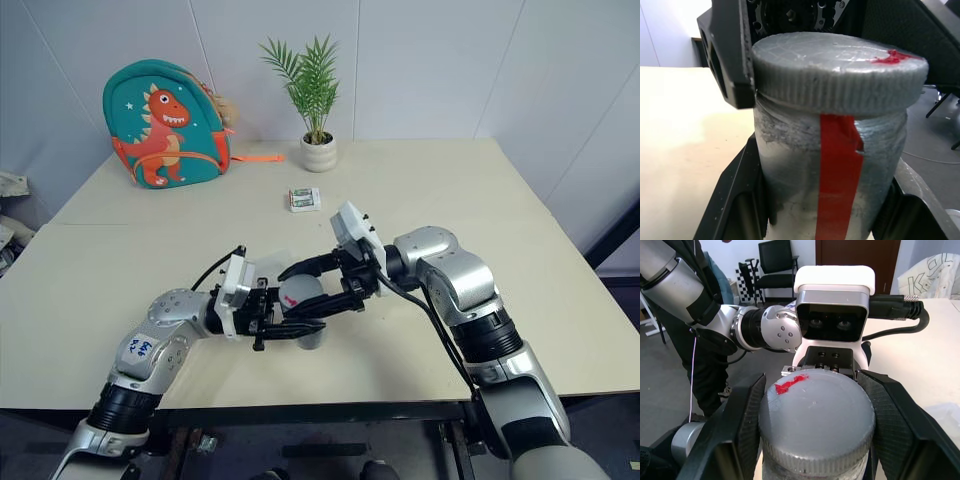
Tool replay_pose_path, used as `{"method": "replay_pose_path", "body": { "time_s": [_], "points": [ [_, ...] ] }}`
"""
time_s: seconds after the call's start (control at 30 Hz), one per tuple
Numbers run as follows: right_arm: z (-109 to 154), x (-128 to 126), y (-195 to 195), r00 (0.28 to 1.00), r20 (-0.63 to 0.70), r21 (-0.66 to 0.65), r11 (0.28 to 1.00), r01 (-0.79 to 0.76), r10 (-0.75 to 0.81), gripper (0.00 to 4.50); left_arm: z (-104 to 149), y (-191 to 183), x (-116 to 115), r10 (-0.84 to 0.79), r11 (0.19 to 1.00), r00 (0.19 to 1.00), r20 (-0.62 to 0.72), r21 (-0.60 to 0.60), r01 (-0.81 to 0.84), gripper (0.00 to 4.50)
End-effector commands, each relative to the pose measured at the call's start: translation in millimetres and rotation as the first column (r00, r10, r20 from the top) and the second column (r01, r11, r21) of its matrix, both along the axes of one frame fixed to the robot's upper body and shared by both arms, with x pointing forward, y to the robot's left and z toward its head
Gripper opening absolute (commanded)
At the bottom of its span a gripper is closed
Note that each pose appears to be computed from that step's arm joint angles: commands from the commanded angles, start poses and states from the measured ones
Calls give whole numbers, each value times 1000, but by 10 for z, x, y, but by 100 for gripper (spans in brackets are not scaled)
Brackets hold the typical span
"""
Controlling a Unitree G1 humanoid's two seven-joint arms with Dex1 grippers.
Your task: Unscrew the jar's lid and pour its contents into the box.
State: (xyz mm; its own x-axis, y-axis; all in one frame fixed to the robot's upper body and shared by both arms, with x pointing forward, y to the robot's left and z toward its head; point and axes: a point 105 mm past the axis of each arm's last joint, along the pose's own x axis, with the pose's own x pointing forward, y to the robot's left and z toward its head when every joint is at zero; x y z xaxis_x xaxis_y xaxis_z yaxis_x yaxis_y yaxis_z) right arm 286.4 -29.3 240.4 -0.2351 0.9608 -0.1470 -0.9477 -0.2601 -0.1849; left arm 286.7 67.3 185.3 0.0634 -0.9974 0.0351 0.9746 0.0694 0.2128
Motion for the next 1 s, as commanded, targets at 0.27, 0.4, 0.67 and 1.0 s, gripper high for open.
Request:
{"method": "replay_pose_path", "body": {
  "time_s": [0.27, 0.4, 0.67, 1.0],
  "points": [
    [141, -18, -98, 999, 10, 61, 997, 39, -39, 447, 158, 18, -29, 0, 998, 999, 44, -58, 3, 200],
    [191, 17, -132, 996, 42, 90, 993, 78, -82, 447, 120, 83, 1, 45, 997, 998, 34, -59, -43, 200],
    [238, -71, 40, 989, 86, 136, 985, 108, -120, 447, 74, 187, 102, 138, 990, 990, 37, -45, -136, 200],
    [164, 109, 215, 962, 126, 131, 965, 226, -242, 447, 109, 153, 126, 142, 989, 989, 49, -52, -139, 200]
  ]
}}
